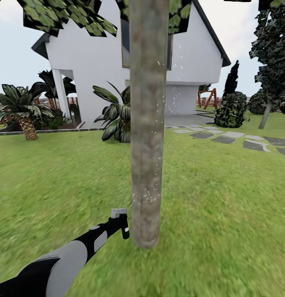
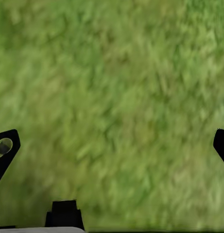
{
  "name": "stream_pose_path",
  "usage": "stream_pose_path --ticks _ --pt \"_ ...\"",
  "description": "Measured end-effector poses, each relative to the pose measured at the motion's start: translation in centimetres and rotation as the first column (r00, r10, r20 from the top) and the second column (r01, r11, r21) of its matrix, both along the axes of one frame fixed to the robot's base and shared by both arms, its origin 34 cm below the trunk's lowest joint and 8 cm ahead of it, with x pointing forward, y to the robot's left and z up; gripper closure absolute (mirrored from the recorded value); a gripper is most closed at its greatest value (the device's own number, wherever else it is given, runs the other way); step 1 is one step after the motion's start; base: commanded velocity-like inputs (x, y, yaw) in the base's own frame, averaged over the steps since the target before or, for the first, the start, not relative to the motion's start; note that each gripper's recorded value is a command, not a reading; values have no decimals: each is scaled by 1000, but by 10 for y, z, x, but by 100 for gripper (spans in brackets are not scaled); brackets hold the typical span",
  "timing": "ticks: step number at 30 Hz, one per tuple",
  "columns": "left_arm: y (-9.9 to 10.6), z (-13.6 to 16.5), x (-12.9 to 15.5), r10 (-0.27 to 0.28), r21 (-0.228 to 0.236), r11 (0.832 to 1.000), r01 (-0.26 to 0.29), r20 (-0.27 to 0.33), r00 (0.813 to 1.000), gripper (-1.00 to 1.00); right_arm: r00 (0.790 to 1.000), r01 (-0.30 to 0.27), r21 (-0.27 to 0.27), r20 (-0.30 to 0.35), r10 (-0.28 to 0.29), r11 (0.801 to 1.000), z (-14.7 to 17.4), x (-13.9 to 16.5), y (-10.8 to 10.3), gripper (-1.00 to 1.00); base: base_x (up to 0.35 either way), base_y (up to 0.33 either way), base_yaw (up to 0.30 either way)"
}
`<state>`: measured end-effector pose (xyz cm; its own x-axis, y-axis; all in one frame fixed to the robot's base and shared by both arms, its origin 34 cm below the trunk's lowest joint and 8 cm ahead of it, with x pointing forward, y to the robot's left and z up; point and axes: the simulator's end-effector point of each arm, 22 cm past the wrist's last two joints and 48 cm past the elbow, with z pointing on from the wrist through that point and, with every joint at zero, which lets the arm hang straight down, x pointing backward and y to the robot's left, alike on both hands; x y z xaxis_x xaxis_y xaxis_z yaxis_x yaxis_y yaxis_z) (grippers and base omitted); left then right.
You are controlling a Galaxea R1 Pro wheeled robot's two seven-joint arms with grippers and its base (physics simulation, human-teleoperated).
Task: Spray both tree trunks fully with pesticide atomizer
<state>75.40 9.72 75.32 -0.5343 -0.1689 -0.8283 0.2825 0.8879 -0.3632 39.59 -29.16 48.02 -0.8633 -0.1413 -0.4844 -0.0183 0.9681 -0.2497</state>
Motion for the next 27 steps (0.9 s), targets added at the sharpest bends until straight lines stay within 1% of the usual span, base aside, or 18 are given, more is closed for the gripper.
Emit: stream_pose_path --ticks 5,9,10,12,13,14,15,17,19,20,22,23,24,25,26,27 --pt "0 1 0 1 0 1000 -1 1 1000 100 1000 0 -1 1 0 1000 0 0 0 -100 161 -97 -13" --pt "2 2 2 4 2 1000 -4 6 1000 100 1000 -3 -2 4 3 1000 1 2 0 -100 37 -26 -1" --pt "3 7 5 7 2 1000 -7 15 1000 100 1000 -3 0 10 3 1000 2 4 1 -100 10 -7 0" --pt "11 37 27 20 0 1000 -20 57 998 100 998 -7 11 59 7 1000 10 26 9 -100 5 -3 0" --pt "18 60 40 14 11 1000 -14 36 999 100 996 -7 19 89 6 1000 16 39 13 -100 2 -1 0" --pt "25 91 52 18 7 1000 -18 38 999 100 995 -6 23 97 4 1000 18 42 15 -100 1 -1 0" --pt "29 111 57 16 6 1000 -16 26 1000 100 996 -6 24 93 3 1000 17 40 16 -100 0 0 0" --pt "35 154 64 17 4 1000 -17 42 999 100 997 -6 24 81 4 1000 14 35 16 -100 0 0 0" --pt "38 174 63 7 8 1000 -7 7 1000 100 997 -7 23 73 5 1000 13 32 16 -100 0 0 0" --pt "38 189 66 3 7 1000 -3 1 1000 100 997 -7 23 72 5 1000 13 31 16 -100 0 0 0" --pt "38 228 76 -7 6 1000 7 7 1000 100 997 -7 23 71 5 1000 12 30 16 -100 0 0 0" --pt "38 254 82 -13 12 1000 13 15 1000 100 998 -7 23 70 6 1000 12 30 16 -100 0 0 0" --pt "37 276 86 -19 3 1000 19 28 999 100 998 -7 23 70 6 1000 12 30 16 -100 0 0 0" --pt "37 293 89 -22 10 1000 21 37 999 100 998 -8 23 70 6 1000 12 30 17 -100 0 0 0" --pt "36 303 91 -24 9 1000 24 41 999 100 998 -8 23 70 6 1000 12 30 17 -100 0 0 0" --pt "36 322 93 -30 12 1000 29 44 999 100 998 -8 23 70 6 1000 12 30 17 -100 0 0 0"
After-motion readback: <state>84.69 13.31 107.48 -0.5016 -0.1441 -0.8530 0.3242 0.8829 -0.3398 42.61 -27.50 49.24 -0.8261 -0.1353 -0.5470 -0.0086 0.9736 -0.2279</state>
